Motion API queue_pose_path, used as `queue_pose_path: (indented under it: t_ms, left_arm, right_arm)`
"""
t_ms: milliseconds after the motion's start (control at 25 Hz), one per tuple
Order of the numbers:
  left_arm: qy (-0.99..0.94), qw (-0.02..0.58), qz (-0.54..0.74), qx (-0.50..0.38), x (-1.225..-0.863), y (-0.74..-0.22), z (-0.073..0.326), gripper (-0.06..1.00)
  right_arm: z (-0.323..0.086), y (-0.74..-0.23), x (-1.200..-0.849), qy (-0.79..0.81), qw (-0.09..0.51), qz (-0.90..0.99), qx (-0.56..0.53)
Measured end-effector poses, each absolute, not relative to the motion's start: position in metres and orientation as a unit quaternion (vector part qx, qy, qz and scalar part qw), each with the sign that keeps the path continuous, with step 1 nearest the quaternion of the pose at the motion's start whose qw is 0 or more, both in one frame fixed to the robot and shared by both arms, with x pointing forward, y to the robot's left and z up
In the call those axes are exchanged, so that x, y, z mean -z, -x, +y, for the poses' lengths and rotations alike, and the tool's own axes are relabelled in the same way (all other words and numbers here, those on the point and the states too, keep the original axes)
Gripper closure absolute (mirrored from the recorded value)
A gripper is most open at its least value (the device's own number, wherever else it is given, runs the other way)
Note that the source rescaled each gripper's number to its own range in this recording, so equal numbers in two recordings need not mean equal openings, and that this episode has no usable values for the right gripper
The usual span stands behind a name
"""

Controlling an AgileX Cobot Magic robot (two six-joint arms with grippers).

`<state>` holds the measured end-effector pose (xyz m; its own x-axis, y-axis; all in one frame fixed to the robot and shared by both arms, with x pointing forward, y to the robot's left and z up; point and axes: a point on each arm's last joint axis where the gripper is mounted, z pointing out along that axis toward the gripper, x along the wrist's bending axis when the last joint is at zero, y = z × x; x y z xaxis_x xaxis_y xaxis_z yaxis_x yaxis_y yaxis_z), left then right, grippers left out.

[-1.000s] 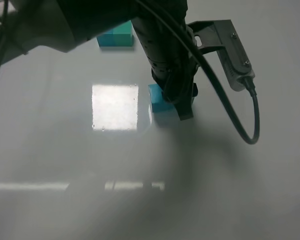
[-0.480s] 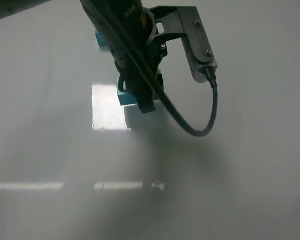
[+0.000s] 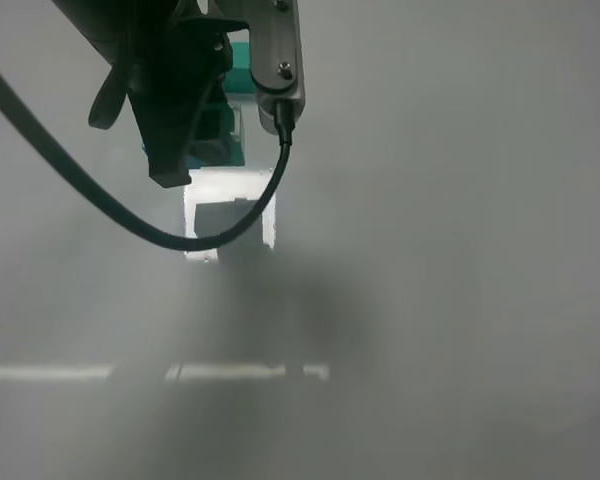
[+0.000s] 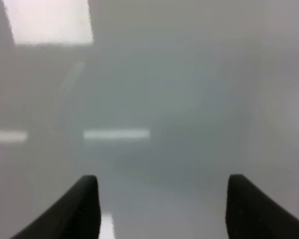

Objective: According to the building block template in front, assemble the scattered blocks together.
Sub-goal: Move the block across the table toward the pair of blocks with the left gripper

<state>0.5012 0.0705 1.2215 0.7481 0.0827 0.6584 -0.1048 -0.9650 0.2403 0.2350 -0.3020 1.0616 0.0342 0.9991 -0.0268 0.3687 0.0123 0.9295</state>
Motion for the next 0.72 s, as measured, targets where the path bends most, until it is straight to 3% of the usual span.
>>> queue_pose_path:
  t_ms: [240,720]
  left_arm:
    - [-0.930,0.112,0.007,-0.351,-1.216,-0.522,0.088,0.94]
    - [-0.946,0.105,0.010,-0.305,-1.183,-0.542,0.072,0.94]
  right_arm:
    - [-0.302,-0.235,-1.062,-0.589,0.412,0.580,-0.383]
    - [-0.302,-0.235,-1.062,-0.589,0.412,0.580,-0.383]
